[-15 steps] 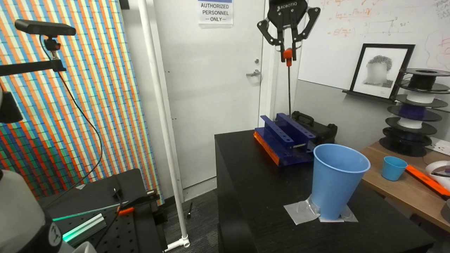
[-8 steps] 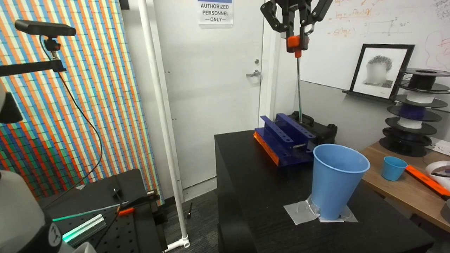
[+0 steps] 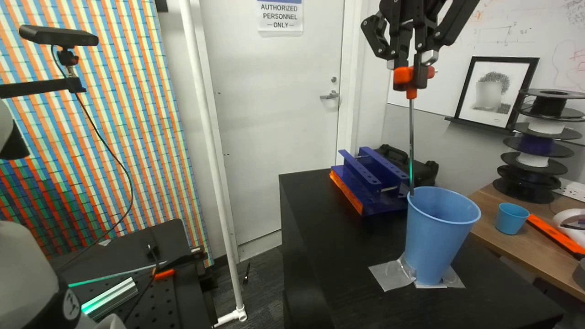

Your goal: Put the orange object inside the cup.

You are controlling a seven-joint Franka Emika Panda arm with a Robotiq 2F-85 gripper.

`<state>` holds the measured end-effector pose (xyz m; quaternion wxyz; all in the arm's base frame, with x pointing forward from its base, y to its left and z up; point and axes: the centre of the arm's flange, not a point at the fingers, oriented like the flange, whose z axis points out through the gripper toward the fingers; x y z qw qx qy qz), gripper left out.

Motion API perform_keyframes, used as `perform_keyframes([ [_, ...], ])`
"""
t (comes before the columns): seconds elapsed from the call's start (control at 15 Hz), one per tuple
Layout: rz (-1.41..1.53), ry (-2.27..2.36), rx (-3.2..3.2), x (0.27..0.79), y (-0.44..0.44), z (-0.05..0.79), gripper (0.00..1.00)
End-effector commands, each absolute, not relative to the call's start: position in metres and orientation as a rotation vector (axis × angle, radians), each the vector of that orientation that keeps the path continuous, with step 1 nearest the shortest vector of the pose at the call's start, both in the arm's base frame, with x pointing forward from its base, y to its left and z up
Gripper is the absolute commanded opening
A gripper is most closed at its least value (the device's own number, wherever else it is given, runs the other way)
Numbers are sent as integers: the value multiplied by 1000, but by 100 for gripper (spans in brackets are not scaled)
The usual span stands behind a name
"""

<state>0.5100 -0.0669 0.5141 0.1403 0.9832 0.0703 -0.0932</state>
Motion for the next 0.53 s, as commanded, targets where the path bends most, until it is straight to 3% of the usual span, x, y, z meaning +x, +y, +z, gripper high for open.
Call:
perform_keyframes([
  [0.0,-271,132,2834,518,-78,506,10],
  [0.47,-263,84,2799,534,-81,500,10],
])
